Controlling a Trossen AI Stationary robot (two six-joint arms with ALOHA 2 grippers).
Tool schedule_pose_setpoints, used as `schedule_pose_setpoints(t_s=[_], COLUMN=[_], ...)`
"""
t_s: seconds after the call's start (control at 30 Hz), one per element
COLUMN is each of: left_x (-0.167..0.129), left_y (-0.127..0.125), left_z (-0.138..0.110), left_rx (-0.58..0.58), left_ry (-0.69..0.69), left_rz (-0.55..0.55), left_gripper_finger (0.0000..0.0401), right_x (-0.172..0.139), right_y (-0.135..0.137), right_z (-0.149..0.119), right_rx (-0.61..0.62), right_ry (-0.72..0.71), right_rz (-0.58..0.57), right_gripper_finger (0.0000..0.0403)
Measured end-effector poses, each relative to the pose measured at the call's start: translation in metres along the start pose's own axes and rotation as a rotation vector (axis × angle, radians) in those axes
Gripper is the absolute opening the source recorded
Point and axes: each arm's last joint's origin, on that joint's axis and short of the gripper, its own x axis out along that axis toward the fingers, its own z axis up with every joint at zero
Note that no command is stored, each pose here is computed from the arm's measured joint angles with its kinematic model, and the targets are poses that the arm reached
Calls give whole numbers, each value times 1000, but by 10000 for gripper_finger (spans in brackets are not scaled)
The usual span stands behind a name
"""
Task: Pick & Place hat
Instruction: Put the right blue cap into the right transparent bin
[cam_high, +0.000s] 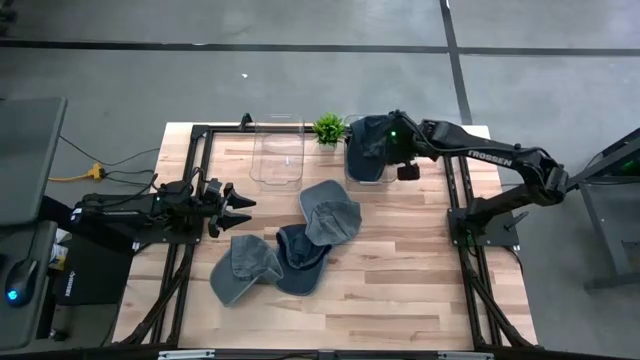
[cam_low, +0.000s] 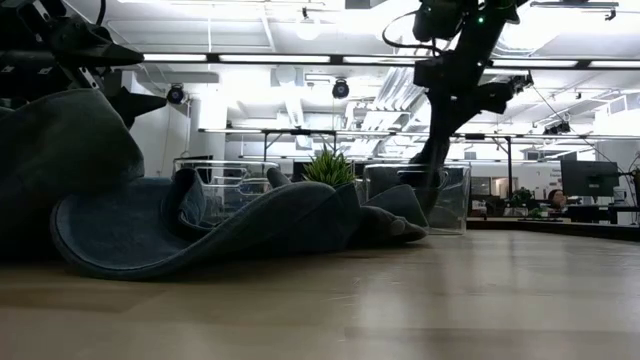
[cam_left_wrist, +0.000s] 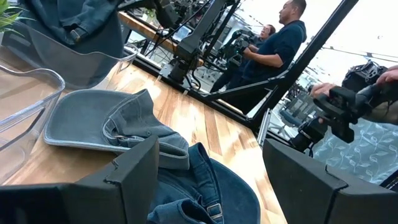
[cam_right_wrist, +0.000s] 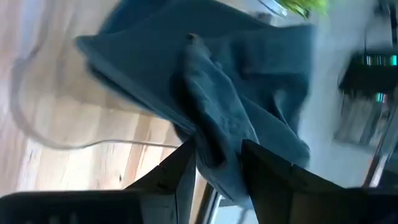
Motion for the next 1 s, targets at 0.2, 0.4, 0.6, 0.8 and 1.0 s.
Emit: schedule_pose_setpoints(t_s=[0.2, 0.4, 0.6, 0.8, 1.0], left_x=[0, 0, 0, 0, 0], left_y=[0, 0, 0, 0, 0], left_z=[0, 0, 0, 0, 0], left_rx=[0, 0, 0, 0, 0], left_ry=[0, 0, 0, 0, 0], left_rz=[0, 0, 0, 0, 0], left_gripper_finger=[266, 266, 266, 266, 266], right_x=[1, 1, 3, 4, 5], right_y=[-2, -1, -5, -11, -11], right_z=[-3, -3, -5, -3, -5], right_rx=[215, 395, 620, 691, 581], right_ry=[6, -4, -73, -118, -77], right_rz=[-1, 20, 90, 70, 32], right_gripper_finger=[124, 124, 124, 124, 125])
